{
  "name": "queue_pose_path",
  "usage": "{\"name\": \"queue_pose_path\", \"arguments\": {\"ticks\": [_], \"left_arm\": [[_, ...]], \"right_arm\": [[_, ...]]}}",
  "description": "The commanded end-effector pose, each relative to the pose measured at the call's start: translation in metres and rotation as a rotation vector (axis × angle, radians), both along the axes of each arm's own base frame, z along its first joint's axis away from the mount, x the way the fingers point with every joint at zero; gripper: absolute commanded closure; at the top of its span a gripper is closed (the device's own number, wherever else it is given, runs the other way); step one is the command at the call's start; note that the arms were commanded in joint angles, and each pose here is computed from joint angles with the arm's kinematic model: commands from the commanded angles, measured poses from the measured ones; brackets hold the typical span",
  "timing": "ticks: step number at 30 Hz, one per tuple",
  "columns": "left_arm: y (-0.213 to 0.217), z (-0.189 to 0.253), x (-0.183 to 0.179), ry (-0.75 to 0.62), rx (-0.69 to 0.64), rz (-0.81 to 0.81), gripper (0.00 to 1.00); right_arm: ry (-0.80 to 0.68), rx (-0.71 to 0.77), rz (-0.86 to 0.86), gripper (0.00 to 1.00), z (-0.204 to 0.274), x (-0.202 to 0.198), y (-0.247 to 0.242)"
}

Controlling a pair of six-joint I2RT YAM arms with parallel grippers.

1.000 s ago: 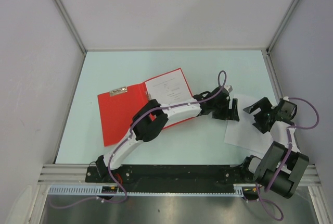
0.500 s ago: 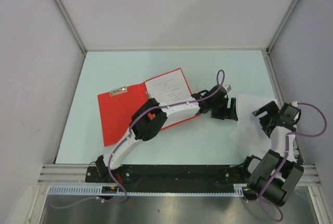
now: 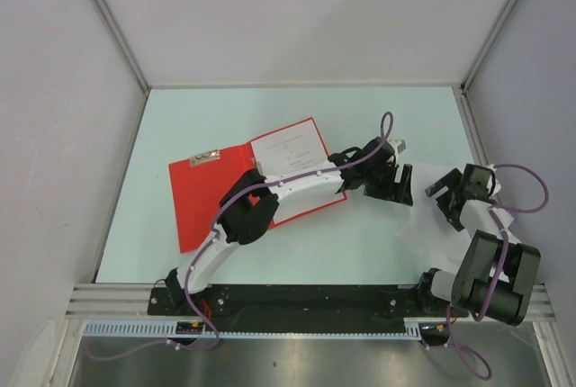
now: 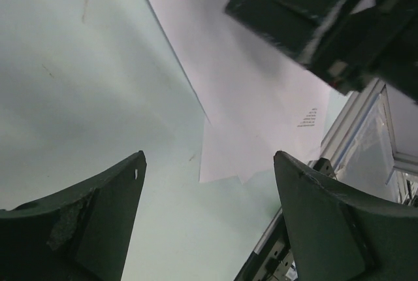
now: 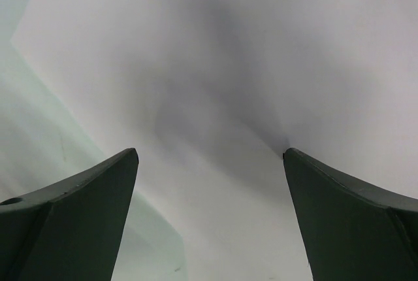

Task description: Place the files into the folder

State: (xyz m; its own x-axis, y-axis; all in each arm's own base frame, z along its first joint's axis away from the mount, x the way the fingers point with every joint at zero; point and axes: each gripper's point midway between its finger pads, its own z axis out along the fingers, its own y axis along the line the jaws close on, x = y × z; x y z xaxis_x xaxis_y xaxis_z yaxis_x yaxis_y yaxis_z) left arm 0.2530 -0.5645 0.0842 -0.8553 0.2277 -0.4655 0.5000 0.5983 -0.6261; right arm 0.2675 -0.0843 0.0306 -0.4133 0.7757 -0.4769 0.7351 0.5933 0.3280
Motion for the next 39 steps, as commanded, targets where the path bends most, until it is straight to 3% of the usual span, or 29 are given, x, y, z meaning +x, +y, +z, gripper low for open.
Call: {"name": "queue_pose_path", "arguments": {"ticks": [1,8,13,15,19,23,29,39], "left_arm": [[0.000,0.080,0.003,-0.117,-0.096,-0.034,0.14],[0.011,0.089,0.008,-0.167,-0.070,-0.035,0.14],[0.010,0.089,-0.003,-0.138,-0.101,-0.072,0.14],[0.010,0.082,-0.010,-0.114,-0.107,-0.085,0.14],[0.015,0.089,-0.028,-0.093,-0.139,-0.126,0.13],[0.022,0.095,-0.037,-0.074,-0.158,-0.139,0.11],[0.028,0.099,-0.049,-0.059,-0.166,-0.165,0.11],[0.029,0.119,-0.059,-0.060,-0.211,-0.199,0.11]], "right_arm": [[0.058,0.151,0.042,0.00,-0.026,-0.001,0.058],[-0.027,0.245,0.182,0.00,-0.012,0.030,0.110],[-0.115,-0.060,0.129,0.00,0.044,0.055,0.028],[-0.095,-0.208,0.043,0.00,0.057,0.046,-0.021],[-0.067,-0.342,-0.081,0.00,0.073,0.033,-0.087],[-0.030,-0.317,-0.180,0.00,0.063,0.014,-0.125],[0.005,-0.312,-0.205,0.00,0.051,0.003,-0.145],[-0.019,-0.142,-0.135,0.00,0.016,0.007,-0.128]]}}
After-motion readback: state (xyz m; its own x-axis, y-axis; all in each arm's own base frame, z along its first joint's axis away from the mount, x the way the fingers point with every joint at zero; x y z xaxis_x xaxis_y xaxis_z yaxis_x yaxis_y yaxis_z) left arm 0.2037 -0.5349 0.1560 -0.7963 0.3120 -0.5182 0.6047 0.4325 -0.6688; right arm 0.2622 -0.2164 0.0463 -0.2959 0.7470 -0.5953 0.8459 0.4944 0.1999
